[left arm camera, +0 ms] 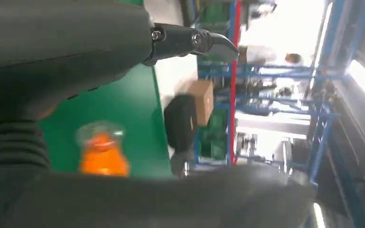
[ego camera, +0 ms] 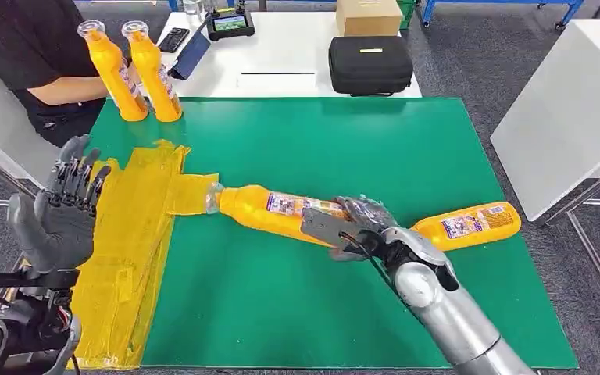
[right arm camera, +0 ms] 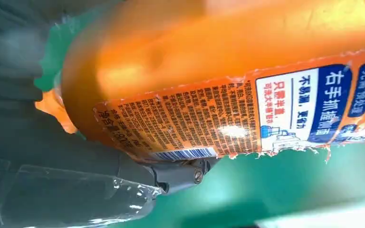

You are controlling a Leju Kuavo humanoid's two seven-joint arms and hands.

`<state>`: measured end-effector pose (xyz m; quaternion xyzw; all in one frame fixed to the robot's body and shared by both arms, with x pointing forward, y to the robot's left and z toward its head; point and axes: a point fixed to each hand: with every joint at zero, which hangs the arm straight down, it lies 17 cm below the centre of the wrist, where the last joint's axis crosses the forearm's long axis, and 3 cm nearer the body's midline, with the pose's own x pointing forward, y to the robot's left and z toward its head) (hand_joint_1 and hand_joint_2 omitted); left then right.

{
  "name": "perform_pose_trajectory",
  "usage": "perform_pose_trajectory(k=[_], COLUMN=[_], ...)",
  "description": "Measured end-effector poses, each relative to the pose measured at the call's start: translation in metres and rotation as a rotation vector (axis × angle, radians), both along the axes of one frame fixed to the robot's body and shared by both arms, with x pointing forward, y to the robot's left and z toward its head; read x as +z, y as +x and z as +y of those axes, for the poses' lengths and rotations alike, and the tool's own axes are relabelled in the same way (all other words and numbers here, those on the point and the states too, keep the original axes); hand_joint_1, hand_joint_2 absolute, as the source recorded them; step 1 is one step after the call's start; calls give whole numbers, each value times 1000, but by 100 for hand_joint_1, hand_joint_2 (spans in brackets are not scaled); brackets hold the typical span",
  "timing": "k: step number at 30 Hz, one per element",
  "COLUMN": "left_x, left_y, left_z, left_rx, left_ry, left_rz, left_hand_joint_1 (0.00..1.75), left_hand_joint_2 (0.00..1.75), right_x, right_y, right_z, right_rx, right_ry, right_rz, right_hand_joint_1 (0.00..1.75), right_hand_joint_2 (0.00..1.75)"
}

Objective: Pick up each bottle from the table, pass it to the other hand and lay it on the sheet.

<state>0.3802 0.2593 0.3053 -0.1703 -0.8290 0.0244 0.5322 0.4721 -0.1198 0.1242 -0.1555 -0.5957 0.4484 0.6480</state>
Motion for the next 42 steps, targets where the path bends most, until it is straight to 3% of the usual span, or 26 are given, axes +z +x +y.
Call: perform_pose_trajectory(k=[5, 14, 23, 42], left_x=[-5, -2, -9, -18], left_y=[0, 18, 22, 10], left_z=[2, -10, -25, -66], left_rx=[-10, -49, -154, -332], left_ry=[-27, -86, -206, -326], left_rz=[17, 66, 142, 226], left_hand_joint_1=[0, 0, 0, 0], left_hand_joint_2=[175, 175, 175, 175], right_x=[48, 81, 143, 154], right_y=[-1, -14, -26, -31], right_z=[-18, -58, -81, -66], right_rx=[-71, -166, -213, -184], right_ry=[178, 275, 389, 408], right_rz=[-86, -233, -518, -552], right_hand_joint_1=[175, 175, 175, 175], right_hand_joint_2=[175, 175, 175, 175])
